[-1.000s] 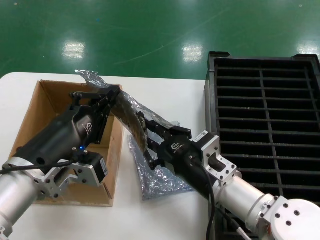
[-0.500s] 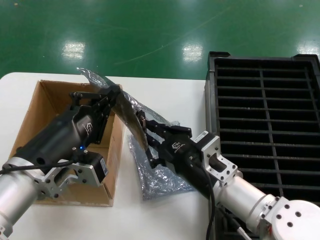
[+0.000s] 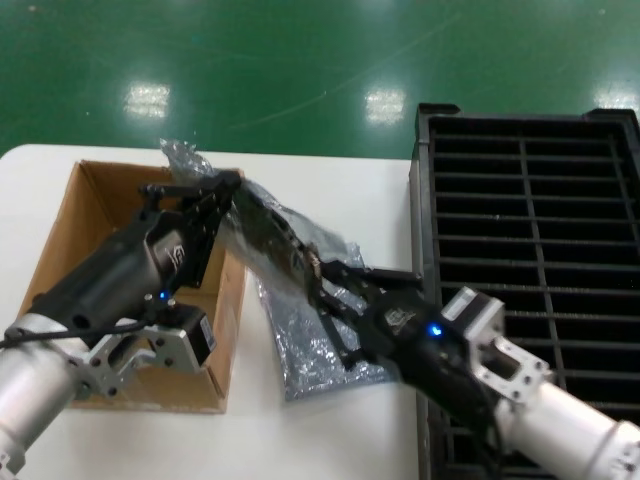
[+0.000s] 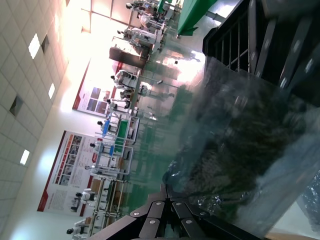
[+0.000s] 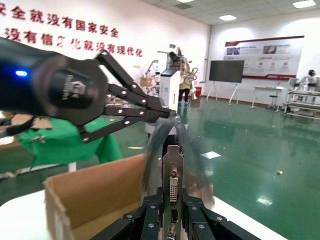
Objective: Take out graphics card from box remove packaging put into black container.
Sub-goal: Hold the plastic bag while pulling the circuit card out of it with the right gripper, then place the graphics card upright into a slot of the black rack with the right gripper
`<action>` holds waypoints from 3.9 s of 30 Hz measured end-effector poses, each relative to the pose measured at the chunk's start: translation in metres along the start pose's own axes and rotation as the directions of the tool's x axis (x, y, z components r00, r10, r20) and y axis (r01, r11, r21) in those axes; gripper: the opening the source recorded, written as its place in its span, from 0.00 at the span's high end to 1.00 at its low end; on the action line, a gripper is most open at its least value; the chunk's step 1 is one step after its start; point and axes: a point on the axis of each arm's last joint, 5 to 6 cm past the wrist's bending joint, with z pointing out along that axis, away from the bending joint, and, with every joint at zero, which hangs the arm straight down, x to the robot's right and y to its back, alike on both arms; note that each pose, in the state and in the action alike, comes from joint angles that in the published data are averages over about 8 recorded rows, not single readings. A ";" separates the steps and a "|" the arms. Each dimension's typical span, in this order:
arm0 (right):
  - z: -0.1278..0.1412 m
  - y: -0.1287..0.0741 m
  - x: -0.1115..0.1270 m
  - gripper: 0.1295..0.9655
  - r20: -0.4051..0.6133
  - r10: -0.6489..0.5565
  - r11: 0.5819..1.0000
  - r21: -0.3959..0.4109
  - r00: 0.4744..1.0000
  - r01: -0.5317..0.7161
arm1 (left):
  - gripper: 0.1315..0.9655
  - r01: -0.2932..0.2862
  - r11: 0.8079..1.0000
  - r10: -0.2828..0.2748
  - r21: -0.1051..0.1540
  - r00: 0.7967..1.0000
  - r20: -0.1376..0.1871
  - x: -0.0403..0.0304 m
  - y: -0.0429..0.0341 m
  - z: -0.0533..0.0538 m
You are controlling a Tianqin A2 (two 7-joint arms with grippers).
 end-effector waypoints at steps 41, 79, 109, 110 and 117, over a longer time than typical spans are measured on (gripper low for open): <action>-0.209 -0.035 0.033 0.93 -0.211 -0.045 0.989 -0.148 0.976 0.014 | 0.99 0.000 1.000 0.000 0.000 1.000 0.000 0.0000 0.0000 0.000; -0.198 -0.153 0.106 0.93 0.261 -0.438 0.716 -0.478 0.860 0.509 | 0.99 0.000 1.000 0.000 0.000 1.000 0.000 0.0000 0.0000 0.000; -0.135 -0.217 0.145 0.93 0.576 -0.450 0.497 -0.473 0.682 0.727 | 0.99 0.000 1.000 0.000 0.000 1.000 0.000 0.0000 0.0000 0.000; -0.131 -0.219 0.146 0.93 0.593 -0.434 0.490 -0.477 0.678 0.730 | 0.99 0.000 1.000 0.000 0.000 1.000 0.000 0.0000 0.0000 0.000; -0.120 -0.220 0.147 0.93 0.654 -0.345 0.433 -0.526 0.674 0.732 | 0.99 0.000 1.000 0.000 0.000 1.000 0.000 0.0000 0.0000 0.000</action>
